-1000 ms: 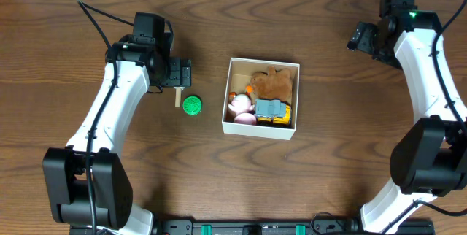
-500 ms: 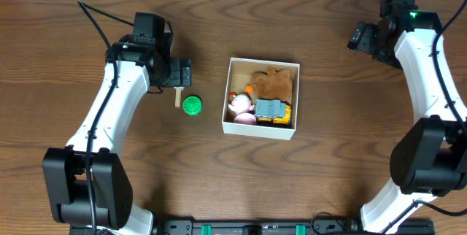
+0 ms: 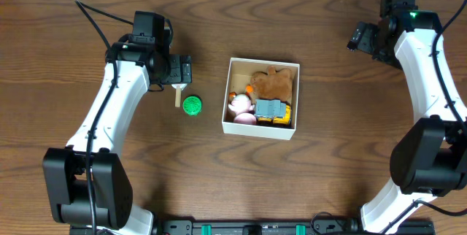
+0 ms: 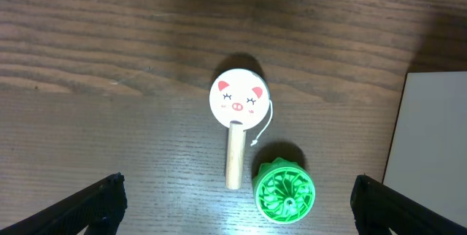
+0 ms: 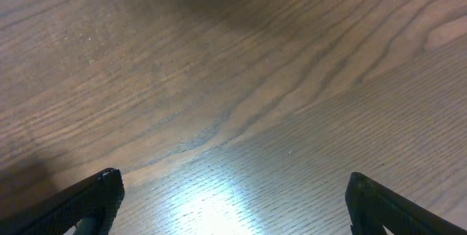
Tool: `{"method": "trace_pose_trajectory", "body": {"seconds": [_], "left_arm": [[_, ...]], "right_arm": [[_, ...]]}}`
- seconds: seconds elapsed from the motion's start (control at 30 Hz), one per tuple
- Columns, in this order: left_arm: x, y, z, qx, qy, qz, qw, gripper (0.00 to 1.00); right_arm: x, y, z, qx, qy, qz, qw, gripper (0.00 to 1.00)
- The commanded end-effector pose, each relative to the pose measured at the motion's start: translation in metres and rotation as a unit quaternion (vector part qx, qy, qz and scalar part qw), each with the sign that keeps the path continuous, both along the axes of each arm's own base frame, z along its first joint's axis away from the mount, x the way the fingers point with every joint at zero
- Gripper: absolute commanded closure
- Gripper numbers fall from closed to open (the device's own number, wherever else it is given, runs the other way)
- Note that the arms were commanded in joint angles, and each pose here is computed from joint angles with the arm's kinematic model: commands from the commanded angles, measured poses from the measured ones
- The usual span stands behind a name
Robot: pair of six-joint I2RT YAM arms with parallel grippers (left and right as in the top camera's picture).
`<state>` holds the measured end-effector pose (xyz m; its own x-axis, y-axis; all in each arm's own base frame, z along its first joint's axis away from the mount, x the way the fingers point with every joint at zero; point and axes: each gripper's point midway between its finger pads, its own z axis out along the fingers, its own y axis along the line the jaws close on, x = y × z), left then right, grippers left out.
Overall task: Pack container
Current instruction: 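Lower the left gripper over the pig rattle handle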
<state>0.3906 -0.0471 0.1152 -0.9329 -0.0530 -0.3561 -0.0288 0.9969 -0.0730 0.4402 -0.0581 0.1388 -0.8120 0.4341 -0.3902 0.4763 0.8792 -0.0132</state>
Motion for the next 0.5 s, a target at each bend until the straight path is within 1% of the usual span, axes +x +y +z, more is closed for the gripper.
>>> {"method": "trace_pose_trajectory", "body": {"seconds": [0.0,0.23,0.33,0.47], "left_arm": [[0.004,0.001,0.003,-0.003,-0.003,0.011,1.000,0.02],[-0.013,-0.001,-0.006,-0.006,0.034,0.024,0.999,0.02],[-0.020,-0.014,-0.012,-0.008,0.050,0.007,0.999,0.02],[-0.021,-0.037,-0.021,-0.004,0.055,-0.022,0.998,0.02]], "right_arm": [[0.002,-0.005,0.019,-0.004,-0.023,-0.008,1.000,0.01],[0.002,-0.005,0.019,-0.004,-0.023,-0.008,1.000,0.01],[0.002,-0.005,0.019,-0.004,-0.023,-0.008,1.000,0.01],[0.002,-0.005,0.019,-0.004,-0.023,-0.008,1.000,0.01]]}}
